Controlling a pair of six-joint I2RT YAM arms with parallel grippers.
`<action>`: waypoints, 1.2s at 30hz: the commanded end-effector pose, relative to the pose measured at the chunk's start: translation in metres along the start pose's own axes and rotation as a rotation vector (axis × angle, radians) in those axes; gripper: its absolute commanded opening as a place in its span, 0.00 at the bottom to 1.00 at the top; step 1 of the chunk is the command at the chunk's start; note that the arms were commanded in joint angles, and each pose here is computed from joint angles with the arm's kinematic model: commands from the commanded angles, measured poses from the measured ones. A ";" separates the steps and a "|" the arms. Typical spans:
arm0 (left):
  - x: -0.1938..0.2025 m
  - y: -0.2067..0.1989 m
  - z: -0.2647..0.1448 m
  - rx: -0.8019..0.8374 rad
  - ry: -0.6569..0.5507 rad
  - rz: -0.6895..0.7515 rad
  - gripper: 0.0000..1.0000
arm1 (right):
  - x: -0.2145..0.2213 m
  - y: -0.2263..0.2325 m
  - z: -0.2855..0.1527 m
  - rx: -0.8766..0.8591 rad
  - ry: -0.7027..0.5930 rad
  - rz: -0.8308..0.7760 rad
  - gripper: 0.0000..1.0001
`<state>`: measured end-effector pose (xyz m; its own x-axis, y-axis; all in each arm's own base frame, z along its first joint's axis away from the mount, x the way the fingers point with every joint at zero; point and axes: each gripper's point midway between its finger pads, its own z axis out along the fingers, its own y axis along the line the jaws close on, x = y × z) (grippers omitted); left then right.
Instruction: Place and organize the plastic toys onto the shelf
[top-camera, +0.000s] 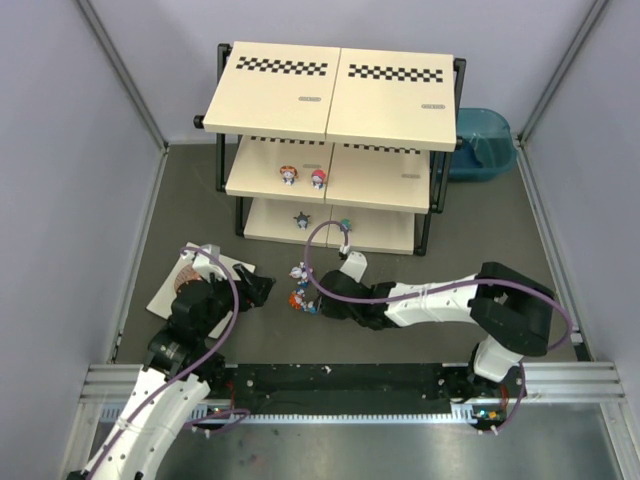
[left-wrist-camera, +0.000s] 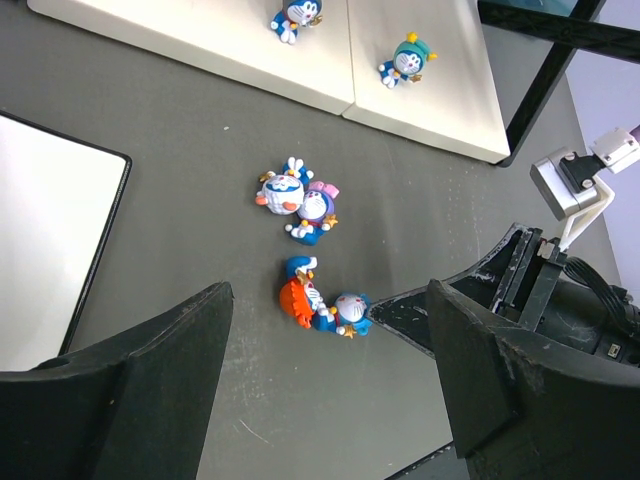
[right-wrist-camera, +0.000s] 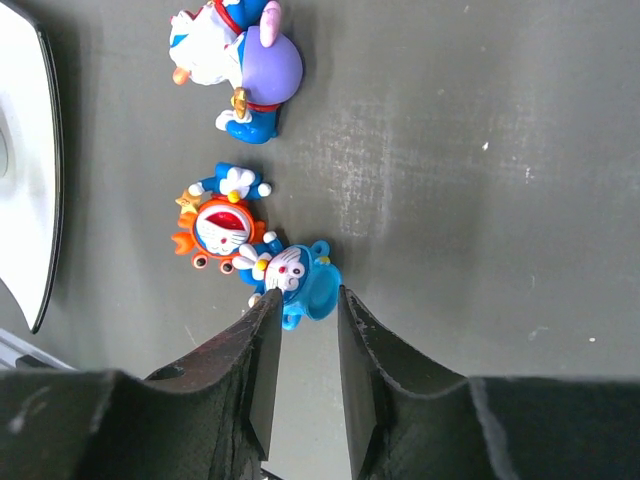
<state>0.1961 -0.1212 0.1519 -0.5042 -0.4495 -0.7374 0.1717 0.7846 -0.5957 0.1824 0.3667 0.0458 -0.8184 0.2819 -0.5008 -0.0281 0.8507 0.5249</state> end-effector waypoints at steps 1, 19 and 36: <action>-0.013 -0.011 0.001 0.038 -0.037 0.025 0.83 | -0.005 0.009 0.006 -0.038 -0.014 0.036 0.28; -0.010 -0.010 0.002 0.035 -0.023 0.029 0.83 | -0.002 0.006 0.009 -0.055 0.002 0.050 0.15; -0.010 -0.011 0.000 0.038 -0.019 0.027 0.83 | -0.009 0.014 -0.006 -0.169 -0.037 -0.003 0.00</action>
<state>0.1970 -0.1226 0.1481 -0.5186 -0.4335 -0.7370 0.1731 0.7909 -0.5870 0.1836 0.3774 0.0458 -0.8221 0.3087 -0.4784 -0.0528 0.7953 0.6040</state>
